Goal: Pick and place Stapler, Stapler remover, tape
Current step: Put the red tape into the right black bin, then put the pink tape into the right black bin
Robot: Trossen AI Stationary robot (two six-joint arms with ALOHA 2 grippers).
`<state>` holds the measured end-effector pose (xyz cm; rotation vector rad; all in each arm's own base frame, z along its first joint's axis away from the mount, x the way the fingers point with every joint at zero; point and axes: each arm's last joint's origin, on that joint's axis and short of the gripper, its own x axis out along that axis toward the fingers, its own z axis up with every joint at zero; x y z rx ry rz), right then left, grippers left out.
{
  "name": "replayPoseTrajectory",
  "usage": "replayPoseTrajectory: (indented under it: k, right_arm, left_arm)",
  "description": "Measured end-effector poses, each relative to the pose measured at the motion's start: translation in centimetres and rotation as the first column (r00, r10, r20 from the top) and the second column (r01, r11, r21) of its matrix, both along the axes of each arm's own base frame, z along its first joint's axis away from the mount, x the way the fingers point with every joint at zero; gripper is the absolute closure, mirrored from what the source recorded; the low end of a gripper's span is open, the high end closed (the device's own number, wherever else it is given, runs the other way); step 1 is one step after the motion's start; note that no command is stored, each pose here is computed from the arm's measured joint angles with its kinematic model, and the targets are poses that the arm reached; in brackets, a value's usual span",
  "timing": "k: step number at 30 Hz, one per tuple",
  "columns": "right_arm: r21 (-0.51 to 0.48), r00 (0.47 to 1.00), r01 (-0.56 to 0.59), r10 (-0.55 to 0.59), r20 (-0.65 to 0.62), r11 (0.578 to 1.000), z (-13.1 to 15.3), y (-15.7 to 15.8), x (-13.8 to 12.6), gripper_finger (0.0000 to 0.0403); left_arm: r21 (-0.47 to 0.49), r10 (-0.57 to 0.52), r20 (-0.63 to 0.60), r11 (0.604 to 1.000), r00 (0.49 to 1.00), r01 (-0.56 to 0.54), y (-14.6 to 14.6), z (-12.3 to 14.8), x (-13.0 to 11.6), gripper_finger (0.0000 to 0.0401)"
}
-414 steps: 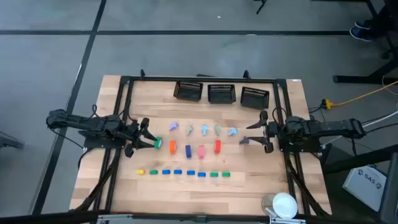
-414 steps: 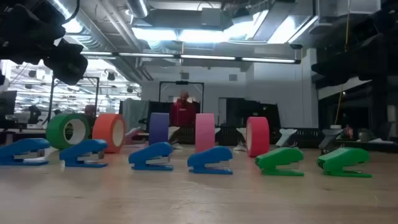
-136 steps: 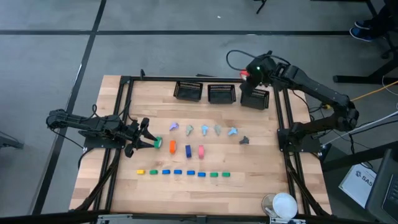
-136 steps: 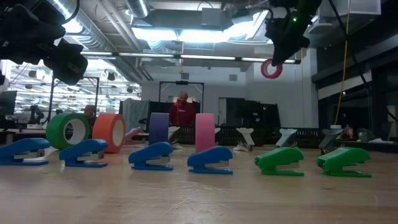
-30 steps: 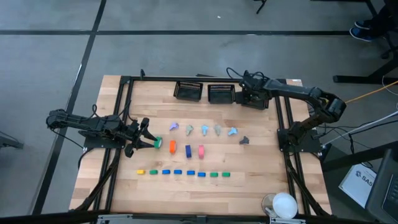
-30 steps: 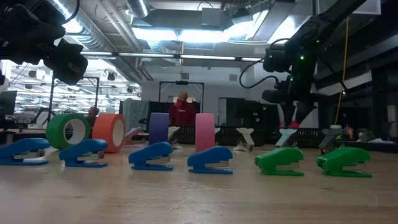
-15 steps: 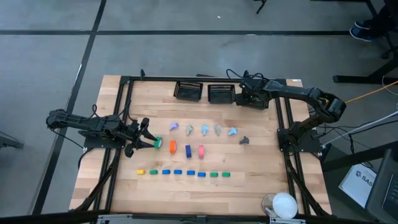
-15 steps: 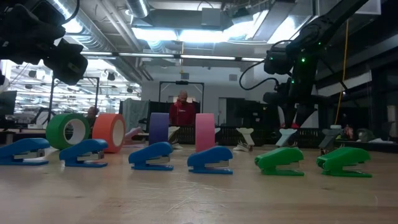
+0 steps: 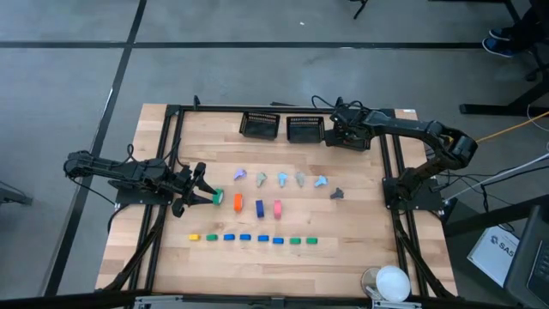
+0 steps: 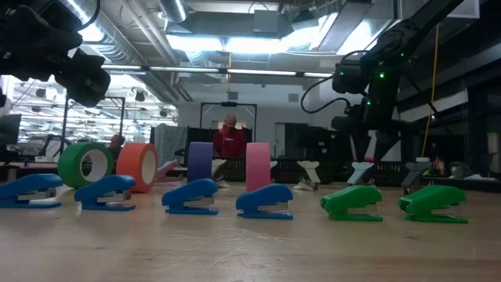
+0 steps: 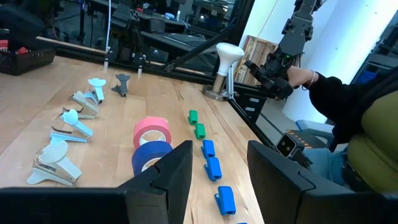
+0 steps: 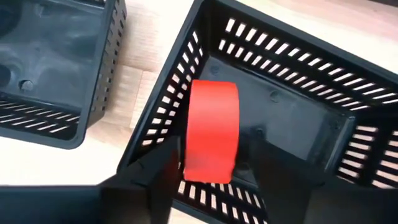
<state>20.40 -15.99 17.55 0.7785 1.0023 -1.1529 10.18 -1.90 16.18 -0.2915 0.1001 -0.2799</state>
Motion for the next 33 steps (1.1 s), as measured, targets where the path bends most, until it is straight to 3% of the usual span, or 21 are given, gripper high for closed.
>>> replayPoseTrajectory:
  k: [6, 19, 33]
  right_arm:
    - [0.013, 0.998, -0.064, 0.064, -0.002, 0.998, 0.2, 0.0, 0.2, 0.0159]
    - [0.004, 0.994, -0.113, 0.113, -0.001, 0.994, 4.0, -0.8, 1.3, 0.0176]
    - [0.076, 0.962, -0.209, 0.191, 0.195, 0.975, 6.9, 1.4, 4.4, 0.0178]
  left_arm:
    - [0.000, 0.000, 0.000, 1.000, 1.000, 0.000, 0.0, 0.0, 0.0, 0.0251]
    - [0.000, 0.000, 0.000, 1.000, 1.000, 0.000, 0.0, 0.0, 0.0, 0.0251]
    - [0.000, 0.000, 0.000, 1.000, 1.000, 0.000, 0.0, 0.0, 0.0, 0.0251]
